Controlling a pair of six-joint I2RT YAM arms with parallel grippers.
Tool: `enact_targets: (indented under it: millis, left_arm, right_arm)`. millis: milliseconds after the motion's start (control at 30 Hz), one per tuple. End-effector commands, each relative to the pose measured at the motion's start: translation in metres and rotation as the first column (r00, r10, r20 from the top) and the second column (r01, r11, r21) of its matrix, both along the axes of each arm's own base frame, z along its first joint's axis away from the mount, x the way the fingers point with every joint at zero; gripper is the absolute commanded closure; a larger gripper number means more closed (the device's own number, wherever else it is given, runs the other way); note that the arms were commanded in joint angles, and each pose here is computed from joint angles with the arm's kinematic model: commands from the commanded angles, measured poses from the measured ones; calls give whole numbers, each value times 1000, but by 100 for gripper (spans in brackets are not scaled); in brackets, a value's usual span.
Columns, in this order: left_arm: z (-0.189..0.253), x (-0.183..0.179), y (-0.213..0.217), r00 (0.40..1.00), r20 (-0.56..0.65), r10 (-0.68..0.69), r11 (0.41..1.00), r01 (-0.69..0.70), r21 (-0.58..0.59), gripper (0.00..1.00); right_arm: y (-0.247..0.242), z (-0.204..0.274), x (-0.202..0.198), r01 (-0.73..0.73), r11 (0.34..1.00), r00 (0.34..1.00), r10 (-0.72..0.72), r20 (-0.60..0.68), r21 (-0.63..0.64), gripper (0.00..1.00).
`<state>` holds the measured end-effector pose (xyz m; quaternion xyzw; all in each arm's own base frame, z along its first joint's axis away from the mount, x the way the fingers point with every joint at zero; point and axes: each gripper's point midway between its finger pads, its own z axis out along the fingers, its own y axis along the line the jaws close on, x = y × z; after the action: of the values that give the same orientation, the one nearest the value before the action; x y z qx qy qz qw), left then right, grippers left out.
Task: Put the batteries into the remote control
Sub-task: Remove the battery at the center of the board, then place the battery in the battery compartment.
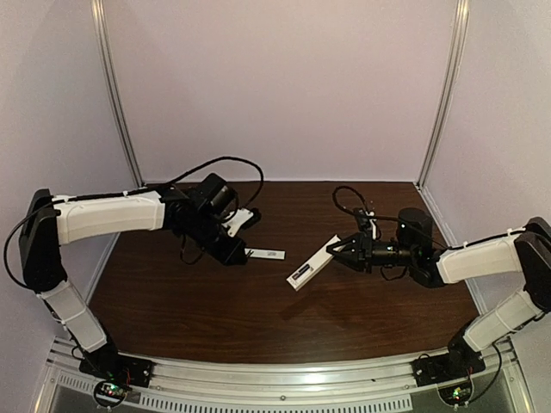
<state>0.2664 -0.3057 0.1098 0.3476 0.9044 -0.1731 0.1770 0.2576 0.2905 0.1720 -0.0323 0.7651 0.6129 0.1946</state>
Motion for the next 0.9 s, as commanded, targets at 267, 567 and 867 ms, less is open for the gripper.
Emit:
enact_targets:
  millis: [267,567,867]
  left_arm:
    - [74,-73,-81,956,-32,-292,941,281,-190,100]
    - [56,-82,-92,945,-130,-302,947,281,-159,100]
    - [41,-78,-96,947,-155,-280,958,266,-102,100]
  right_arm:
    - [9,-7,5,61,996,998,-60,-5,66,100]
    - [12,-9,5,78,995,997,-78,-3,69,100]
    - [14,-18,3,97,993,994,-94,-46,61,100]
